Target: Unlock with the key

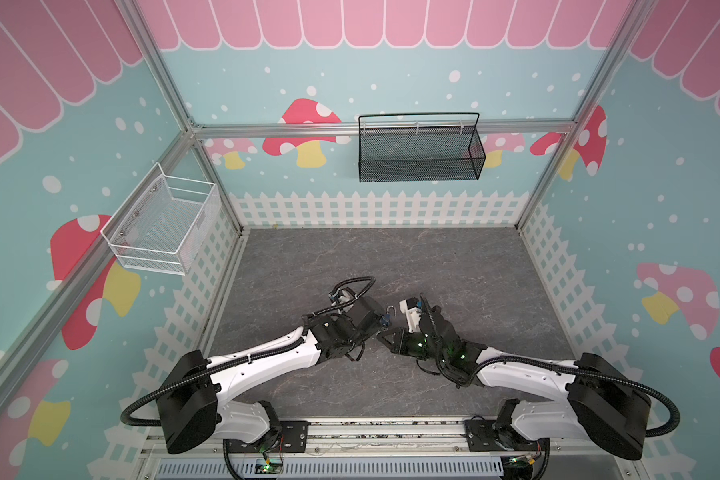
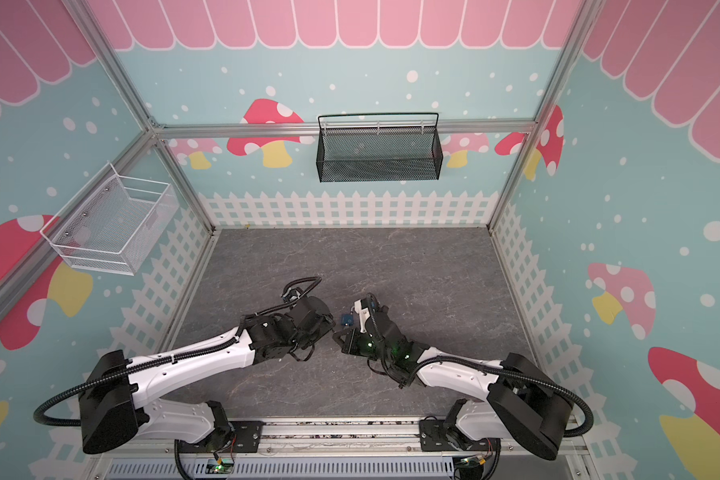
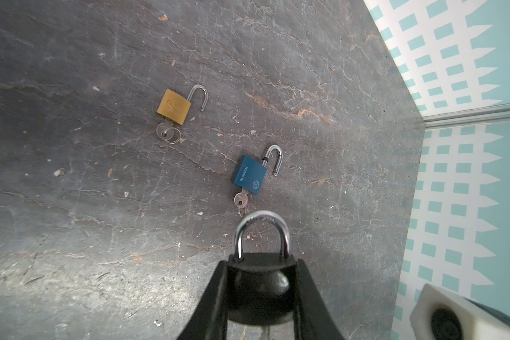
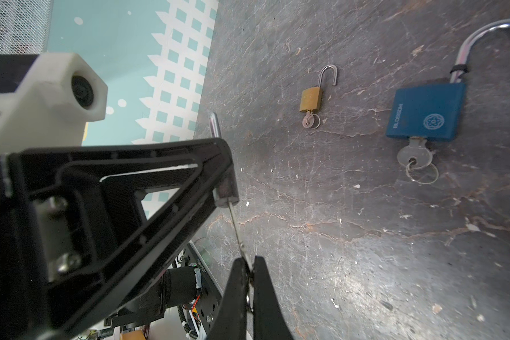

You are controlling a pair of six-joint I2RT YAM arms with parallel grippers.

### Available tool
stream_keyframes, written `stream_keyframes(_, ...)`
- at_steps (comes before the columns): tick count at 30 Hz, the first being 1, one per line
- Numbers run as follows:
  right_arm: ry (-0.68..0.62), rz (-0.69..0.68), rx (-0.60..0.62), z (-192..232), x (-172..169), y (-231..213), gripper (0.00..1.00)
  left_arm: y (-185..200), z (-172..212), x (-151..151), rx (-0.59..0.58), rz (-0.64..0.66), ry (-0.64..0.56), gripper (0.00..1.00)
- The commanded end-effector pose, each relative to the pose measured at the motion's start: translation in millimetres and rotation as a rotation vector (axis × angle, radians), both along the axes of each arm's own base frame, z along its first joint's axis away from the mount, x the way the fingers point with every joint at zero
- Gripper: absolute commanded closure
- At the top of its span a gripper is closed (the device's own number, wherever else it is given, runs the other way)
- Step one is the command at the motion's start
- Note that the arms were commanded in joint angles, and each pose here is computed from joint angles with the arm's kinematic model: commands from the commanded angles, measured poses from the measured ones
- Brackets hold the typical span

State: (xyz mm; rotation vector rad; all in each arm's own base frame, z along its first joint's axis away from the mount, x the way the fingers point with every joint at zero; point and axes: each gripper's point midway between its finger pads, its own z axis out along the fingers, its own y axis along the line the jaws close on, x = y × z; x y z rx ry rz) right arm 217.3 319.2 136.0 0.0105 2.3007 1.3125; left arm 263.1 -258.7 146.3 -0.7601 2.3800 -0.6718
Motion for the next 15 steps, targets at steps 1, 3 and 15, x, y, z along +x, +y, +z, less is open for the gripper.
stream_keyframes(1, -0.024, -0.047, 0.018, 14.5, 12.1, 2.8, 1.00, -5.8, 8.8, -1.5, -0.072, 0.013, -0.010, 1.00)
stream_keyframes(3, -0.019, -0.054, 0.013, 12.6, 13.0, 2.1, 1.00, -4.3, 9.5, -2.0, -0.082, 0.019, -0.014, 1.00)
stream_keyframes(15, 0.030, -0.019, 0.139, 36.0, 7.1, 15.7, 1.00, 5.3, 8.1, -6.4, -0.015, 0.042, -0.032, 1.00)
